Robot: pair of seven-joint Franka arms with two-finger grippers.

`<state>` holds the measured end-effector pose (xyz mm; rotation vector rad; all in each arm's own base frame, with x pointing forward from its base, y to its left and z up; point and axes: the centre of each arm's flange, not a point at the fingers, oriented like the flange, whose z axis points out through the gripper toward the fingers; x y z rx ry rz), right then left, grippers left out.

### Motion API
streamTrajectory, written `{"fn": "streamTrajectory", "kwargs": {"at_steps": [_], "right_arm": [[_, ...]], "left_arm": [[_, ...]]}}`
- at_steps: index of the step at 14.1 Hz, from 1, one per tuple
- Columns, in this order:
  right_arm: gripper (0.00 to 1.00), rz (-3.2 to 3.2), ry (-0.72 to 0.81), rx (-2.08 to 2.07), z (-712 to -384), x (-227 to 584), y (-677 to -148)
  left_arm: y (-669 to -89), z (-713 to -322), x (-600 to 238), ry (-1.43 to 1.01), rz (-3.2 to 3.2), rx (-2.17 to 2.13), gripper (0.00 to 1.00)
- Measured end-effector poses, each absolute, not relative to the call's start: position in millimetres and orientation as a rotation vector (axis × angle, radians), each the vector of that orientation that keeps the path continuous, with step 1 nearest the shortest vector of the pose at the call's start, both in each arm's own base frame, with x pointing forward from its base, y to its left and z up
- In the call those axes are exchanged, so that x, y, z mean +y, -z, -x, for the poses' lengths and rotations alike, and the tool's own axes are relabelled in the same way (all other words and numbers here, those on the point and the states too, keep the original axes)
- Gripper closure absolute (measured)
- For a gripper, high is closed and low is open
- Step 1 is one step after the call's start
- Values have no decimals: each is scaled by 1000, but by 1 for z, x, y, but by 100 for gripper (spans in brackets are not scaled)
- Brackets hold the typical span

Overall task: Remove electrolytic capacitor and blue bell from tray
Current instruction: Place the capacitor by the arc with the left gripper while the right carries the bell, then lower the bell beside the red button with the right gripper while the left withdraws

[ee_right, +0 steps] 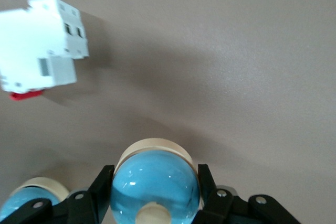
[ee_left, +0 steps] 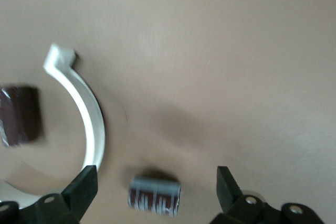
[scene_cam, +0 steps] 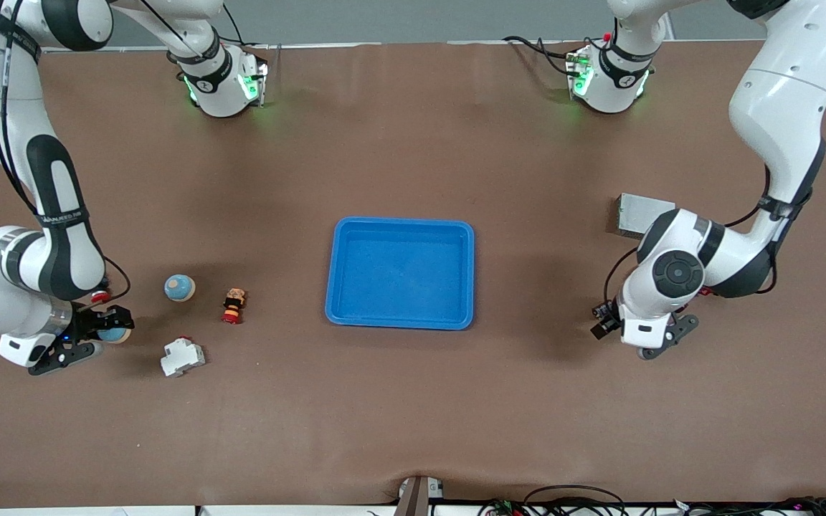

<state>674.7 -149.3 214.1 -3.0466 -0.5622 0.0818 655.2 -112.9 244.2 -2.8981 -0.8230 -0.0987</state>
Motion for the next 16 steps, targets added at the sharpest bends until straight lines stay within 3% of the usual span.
{"fn": "streamTrajectory", "kwargs": {"at_steps": [8,16], "right_arm": [[31,3043,-79,-613,-684,-175,-182],[31,3043,-70,-616,-688,-175,-179]], "left_arm": [[-441,-658,-109,101,2830,-393,0],[-550,-635,-56,70,2945,-125,0]]}}
